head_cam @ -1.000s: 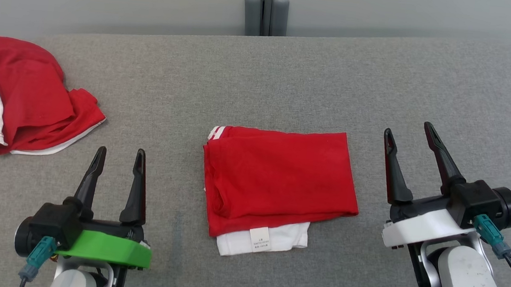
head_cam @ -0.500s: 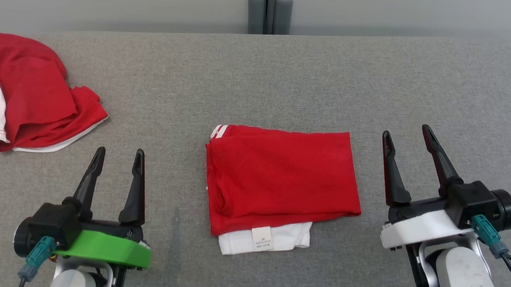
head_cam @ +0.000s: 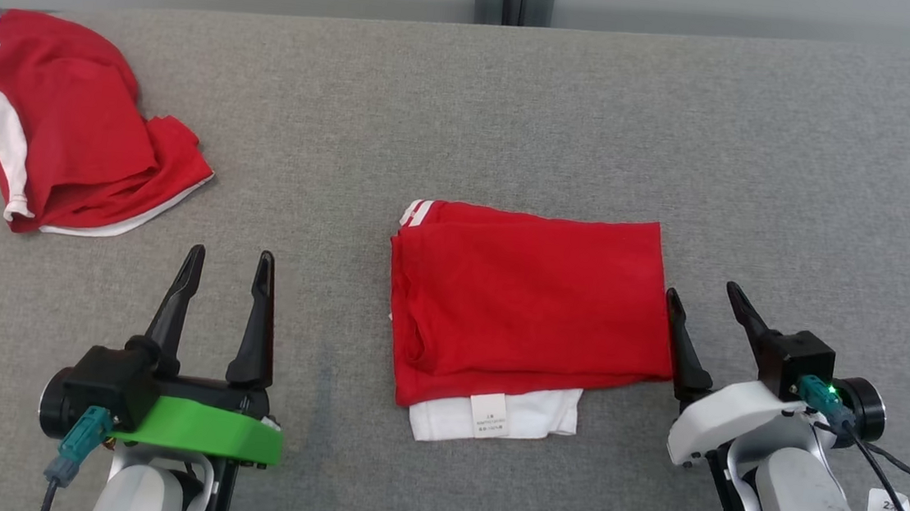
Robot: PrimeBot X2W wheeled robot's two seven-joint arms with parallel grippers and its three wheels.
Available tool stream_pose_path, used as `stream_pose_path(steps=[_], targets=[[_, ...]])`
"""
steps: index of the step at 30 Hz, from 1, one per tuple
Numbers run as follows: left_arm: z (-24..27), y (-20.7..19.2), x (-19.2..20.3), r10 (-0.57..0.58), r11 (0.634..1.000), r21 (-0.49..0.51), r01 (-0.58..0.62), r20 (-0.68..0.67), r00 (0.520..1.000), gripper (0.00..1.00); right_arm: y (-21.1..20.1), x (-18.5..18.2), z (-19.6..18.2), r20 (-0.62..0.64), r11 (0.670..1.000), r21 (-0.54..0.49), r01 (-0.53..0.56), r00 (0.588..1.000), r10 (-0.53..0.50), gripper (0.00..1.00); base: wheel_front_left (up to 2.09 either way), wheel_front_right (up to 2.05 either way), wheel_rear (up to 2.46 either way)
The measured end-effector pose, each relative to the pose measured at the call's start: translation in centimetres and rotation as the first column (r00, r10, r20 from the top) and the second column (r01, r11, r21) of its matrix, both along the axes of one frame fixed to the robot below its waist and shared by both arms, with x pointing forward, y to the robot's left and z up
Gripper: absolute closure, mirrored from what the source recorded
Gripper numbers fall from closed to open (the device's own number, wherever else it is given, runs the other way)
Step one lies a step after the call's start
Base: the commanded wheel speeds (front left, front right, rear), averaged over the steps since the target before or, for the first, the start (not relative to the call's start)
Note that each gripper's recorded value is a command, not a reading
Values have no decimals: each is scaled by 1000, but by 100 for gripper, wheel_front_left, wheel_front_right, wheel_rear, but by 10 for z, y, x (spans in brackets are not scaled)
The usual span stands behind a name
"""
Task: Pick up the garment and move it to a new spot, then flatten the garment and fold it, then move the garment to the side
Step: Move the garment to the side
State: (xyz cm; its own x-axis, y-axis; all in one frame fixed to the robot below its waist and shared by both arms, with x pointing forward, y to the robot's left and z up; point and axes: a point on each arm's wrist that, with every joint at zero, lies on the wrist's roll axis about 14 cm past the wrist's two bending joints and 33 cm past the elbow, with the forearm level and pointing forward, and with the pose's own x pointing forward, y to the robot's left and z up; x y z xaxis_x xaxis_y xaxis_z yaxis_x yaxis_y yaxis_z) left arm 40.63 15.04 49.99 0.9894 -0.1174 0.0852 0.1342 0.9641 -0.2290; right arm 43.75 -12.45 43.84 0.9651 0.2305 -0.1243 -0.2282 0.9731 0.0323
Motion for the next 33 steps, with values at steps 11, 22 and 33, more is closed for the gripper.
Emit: stream_pose_path(steps=[11,22,33], targets=[[-13,10,4,25,1000,13,-25,-37,999,0,26,15,-51,-174,997,73,-25,984,38,0,0,0,0],[-16,15,6,38,999,25,-37,-43,998,0,42,25,-52,-175,995,53,-83,980,91,100,0,0,0],[-10,-18,20,-58,998,18,58,-12,998,0,-29,29,-27,-81,993,-117,-9,997,-1,100,0,0,0]])
